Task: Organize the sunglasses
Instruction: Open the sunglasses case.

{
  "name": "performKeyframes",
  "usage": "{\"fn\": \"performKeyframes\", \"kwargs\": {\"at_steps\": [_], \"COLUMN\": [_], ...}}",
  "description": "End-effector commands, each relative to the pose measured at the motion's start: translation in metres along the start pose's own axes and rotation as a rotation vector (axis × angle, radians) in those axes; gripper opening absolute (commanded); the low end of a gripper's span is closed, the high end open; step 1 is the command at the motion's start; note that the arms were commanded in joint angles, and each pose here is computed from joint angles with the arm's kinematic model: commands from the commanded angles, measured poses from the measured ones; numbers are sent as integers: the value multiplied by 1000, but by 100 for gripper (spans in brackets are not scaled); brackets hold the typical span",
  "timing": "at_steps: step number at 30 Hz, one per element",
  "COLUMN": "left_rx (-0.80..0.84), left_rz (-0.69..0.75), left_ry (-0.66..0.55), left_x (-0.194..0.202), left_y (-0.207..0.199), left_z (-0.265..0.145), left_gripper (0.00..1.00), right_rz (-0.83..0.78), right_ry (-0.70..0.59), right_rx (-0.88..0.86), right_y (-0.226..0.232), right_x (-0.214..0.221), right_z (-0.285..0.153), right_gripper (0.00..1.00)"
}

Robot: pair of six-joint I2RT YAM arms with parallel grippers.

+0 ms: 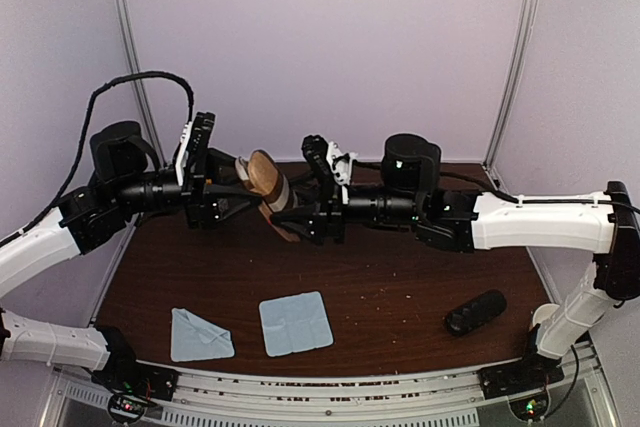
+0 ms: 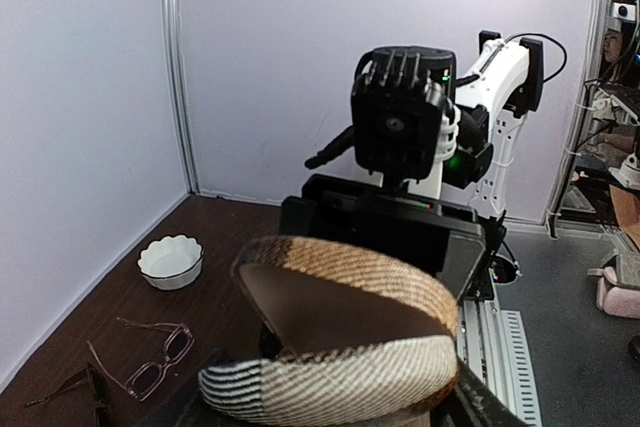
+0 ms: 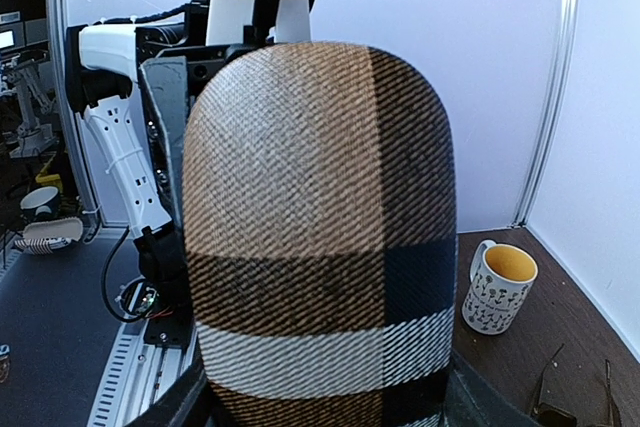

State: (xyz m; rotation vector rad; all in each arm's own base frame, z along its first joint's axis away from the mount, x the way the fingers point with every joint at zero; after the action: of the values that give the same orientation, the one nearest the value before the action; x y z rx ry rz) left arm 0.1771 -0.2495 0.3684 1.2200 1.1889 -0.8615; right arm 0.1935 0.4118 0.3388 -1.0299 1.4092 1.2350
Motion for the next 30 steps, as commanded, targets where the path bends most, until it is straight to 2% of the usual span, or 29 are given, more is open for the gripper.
{"fn": "performKeyframes", "kwargs": {"at_steps": [1, 8, 21, 26, 30], "left_rx": [-78, -101, -274, -282, -276], "left_rz": [20, 23, 7, 15, 20], "left_ry": [37, 49, 147, 155, 158], "left_x": [1, 2, 16, 16, 15], "left_y": [12, 14, 36, 37, 35], "left_z": [0, 0, -2, -4, -5], "left_gripper": [19, 19, 21, 25, 33], "right_rz": [-15, -19, -126, -142, -161], "right_ry": [-83, -72, -84, -110, -114], "right_rx": [136, 177, 455, 471, 472], "right_y": [-13, -19, -36, -37, -36], "right_x": [-24, -21, -20, -20, -17], "right_z": [-8, -5, -6, -7, -10], "right_gripper": [14, 13, 9, 8, 9]}}
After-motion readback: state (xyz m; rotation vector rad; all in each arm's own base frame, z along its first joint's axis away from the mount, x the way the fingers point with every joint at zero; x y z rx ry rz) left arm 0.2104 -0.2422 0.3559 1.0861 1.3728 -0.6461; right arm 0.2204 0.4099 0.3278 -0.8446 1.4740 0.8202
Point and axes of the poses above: each gripper's point midway between its finger pads, its own z axis out along the fingers, its own y axis along the line the jaws close on, x = y × z, the point moved 5 cm from there along -z, back along the fingers, and after that the axes turned 13 degrees about z, right-handed, at the moved point
